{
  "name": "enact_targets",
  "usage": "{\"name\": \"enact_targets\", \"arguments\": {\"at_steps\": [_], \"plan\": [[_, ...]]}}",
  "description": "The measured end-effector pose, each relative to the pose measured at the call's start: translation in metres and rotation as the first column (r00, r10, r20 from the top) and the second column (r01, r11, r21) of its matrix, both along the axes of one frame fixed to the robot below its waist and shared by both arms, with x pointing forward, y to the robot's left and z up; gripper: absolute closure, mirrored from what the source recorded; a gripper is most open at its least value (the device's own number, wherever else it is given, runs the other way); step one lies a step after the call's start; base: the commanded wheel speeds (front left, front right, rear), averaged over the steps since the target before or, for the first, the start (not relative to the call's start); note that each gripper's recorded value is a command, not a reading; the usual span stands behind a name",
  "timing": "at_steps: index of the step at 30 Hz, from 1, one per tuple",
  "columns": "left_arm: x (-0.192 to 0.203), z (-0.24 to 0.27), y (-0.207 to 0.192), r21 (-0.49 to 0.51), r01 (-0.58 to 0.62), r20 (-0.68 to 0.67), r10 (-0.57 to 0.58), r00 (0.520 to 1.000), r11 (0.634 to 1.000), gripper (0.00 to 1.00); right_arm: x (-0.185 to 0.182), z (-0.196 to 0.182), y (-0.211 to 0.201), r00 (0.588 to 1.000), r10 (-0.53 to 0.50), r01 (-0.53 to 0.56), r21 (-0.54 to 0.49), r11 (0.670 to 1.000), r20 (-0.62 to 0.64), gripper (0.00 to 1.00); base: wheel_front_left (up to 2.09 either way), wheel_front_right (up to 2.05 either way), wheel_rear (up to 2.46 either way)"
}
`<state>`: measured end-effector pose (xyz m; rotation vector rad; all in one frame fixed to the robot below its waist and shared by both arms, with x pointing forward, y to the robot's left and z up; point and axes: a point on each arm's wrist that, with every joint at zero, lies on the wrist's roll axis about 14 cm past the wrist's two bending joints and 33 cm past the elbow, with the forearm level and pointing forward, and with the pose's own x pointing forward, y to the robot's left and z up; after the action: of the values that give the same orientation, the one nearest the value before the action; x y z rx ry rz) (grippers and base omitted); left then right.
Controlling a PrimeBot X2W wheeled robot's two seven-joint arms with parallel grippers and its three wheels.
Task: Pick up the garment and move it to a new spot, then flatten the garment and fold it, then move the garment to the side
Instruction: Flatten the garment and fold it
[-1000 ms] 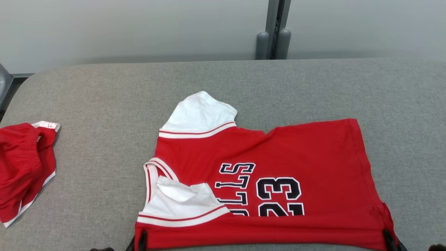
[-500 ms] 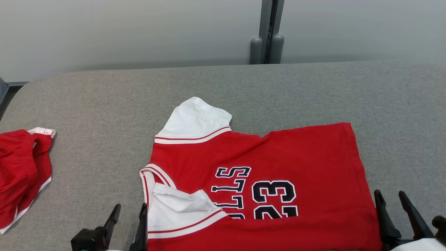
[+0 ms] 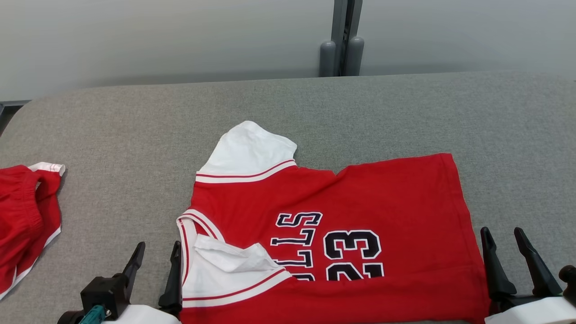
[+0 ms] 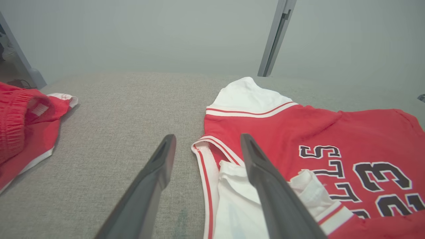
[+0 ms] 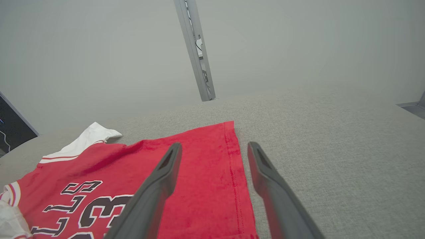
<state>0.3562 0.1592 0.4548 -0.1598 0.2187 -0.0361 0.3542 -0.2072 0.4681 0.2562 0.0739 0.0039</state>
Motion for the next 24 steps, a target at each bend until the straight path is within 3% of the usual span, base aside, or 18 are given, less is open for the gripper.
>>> {"name": "enact_targets", "arguments": {"at_steps": [7,16,24], "plan": [[0.023,0.012,-0.006,-0.007,0.018,0.041,-0.017,0.999,1.000,0.00,0.008,-0.003,0.002,1.000,0.000,0.000,0.010,1.000,-0.009,0.00,0.00,0.00,0.00],[0.132,0.074,-0.038,0.013,0.138,0.243,-0.137,0.960,0.990,0.00,0.047,-0.011,0.010,0.999,0.033,-0.033,0.016,0.999,-0.006,0.00,0.00,0.00,0.00],[0.210,0.015,-0.068,-0.013,0.245,0.074,-0.244,0.967,0.969,0.00,0.071,-0.043,0.011,0.997,0.042,-0.041,0.031,0.999,-0.060,0.00,0.00,0.00,0.00]]}}
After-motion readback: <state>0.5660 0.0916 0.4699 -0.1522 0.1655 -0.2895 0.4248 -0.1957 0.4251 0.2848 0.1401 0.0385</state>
